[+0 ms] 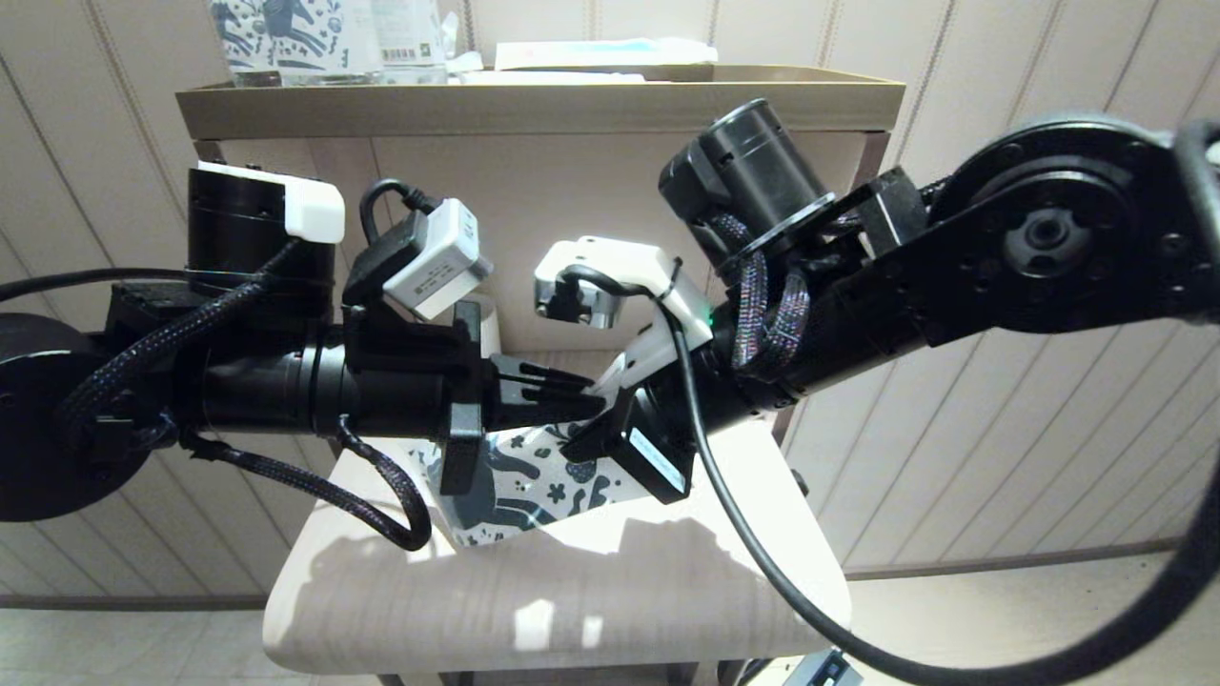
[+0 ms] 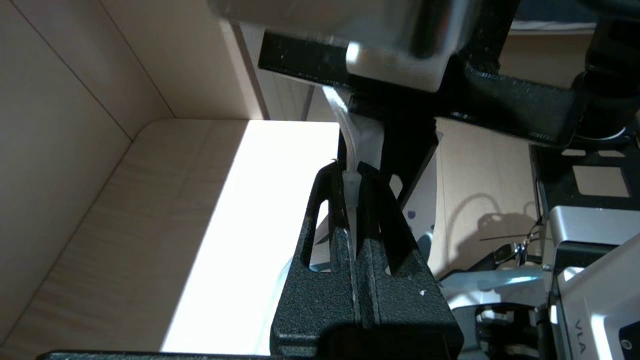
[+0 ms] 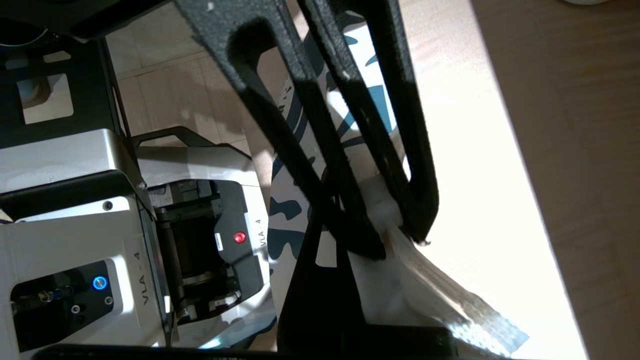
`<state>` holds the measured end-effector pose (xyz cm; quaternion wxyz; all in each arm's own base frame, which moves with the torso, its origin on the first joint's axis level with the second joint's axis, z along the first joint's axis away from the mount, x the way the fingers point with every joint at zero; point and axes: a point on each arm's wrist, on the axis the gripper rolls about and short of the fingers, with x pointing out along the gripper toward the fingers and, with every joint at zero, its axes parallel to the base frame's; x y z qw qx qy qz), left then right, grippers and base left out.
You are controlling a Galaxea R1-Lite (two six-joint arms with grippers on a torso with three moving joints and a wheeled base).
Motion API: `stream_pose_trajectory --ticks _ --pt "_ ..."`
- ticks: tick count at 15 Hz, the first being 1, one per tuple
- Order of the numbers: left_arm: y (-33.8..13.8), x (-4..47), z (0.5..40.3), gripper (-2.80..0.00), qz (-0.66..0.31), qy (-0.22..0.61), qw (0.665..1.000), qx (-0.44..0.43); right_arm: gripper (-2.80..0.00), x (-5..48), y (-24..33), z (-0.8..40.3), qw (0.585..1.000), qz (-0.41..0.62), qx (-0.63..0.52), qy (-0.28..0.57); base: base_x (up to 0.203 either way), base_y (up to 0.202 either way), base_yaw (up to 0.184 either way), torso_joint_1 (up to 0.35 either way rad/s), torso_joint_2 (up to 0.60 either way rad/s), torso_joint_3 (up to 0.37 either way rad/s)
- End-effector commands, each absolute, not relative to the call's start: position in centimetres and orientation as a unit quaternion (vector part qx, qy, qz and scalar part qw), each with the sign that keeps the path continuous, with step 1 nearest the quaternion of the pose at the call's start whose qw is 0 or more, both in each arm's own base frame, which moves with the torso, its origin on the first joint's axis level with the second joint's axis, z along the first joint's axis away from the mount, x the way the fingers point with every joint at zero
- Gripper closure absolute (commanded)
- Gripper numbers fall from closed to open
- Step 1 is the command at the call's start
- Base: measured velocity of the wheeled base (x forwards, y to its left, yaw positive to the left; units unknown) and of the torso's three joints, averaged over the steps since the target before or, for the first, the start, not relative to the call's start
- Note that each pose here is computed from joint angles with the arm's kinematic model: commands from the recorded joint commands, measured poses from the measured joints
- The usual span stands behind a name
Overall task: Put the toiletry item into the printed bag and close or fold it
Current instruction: Close the strorage bag and place it on the desk
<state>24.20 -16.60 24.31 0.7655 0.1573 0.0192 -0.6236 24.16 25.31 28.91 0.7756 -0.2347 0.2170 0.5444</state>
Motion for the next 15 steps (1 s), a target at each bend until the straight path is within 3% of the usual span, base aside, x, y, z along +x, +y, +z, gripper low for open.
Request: stream_pose_trajectory --ticks 1,15 --pt "-16.5 24.4 24.2 0.0 -0.622 0.02 0.766 0.159 0.0 23.5 24.4 29.5 0.778 0.543 -0.235 0.213 0.0 0.0 0.0 0.0 0.0 0.0" --pt "-16.5 24.7 23.5 0.0 -0.623 0.025 0.764 0.165 0.0 22.6 21.0 30.3 0.795 0.52 -0.226 0.214 0.0 0.0 0.0 0.0 0.0 0.0"
